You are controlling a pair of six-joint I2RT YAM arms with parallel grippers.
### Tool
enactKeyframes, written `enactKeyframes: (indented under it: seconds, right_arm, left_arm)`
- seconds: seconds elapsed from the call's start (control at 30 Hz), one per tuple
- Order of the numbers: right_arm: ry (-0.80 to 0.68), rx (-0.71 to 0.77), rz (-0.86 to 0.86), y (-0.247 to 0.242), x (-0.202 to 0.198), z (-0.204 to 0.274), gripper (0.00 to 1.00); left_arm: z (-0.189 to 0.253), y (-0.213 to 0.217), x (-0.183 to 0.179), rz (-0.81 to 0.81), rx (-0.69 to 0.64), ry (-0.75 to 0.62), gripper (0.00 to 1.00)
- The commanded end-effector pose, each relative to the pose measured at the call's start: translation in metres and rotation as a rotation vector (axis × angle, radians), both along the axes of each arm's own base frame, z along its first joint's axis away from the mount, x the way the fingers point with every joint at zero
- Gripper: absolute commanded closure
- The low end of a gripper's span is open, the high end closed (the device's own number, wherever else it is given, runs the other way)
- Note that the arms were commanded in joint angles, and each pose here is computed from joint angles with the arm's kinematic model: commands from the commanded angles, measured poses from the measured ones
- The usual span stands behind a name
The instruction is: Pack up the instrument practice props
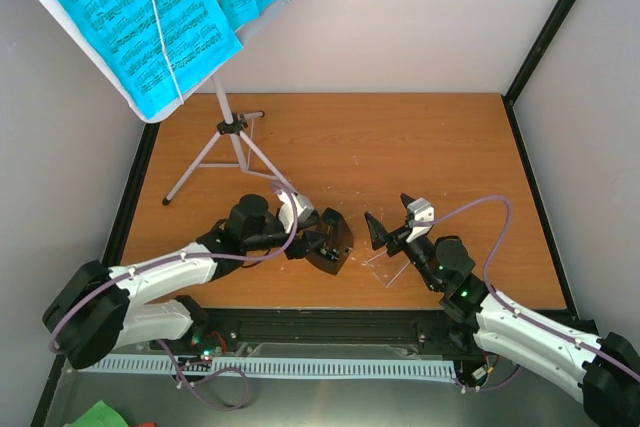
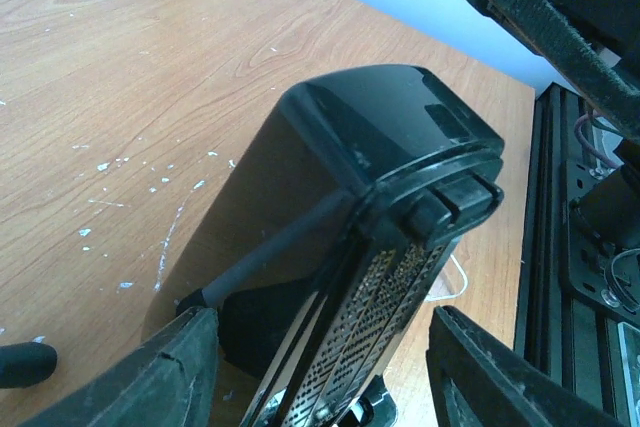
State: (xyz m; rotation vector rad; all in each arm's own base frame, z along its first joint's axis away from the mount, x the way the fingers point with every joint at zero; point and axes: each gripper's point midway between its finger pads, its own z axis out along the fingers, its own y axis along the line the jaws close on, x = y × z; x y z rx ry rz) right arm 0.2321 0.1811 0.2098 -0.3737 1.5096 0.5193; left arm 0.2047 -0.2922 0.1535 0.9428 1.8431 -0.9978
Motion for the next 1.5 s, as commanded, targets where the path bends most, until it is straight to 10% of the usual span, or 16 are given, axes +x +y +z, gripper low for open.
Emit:
enactKeyframes:
  seconds: [0.0,0.6,0.8,1.17,1.47]
  right_arm:
    - [-0.014,0.018,-0.012,-0.003,0.001,0.003,0.0]
    - [-0.019,0.02,-0.018,-0.005,0.0,0.005,0.0]
    - [-0.008,0.035,-0.04,-0.009,0.001,0.006,0.0]
    - [0.57,0.171,-0.028,-0.011,-0.023,-0.068,0.04]
    - [0.803,0.139,0.066,0.021,-0.033,-0.109,0.28]
  left_arm:
    - [0.025,-0.012,0.005,-0.02,-0.046,-0.077,0.42]
    - [0.02,-0.015,0.003,-0.03,-0.055,-0.049,0.51]
    - [0.019,-0.01,-0.002,-0.01,-0.085,-0.015,0.24]
    - [-0.034,0.025,-0.036,0.095,-0.164,0.25,0.09]
    - [-0.058,0.017,-0.016,0.135,-0.061,0.265,0.09]
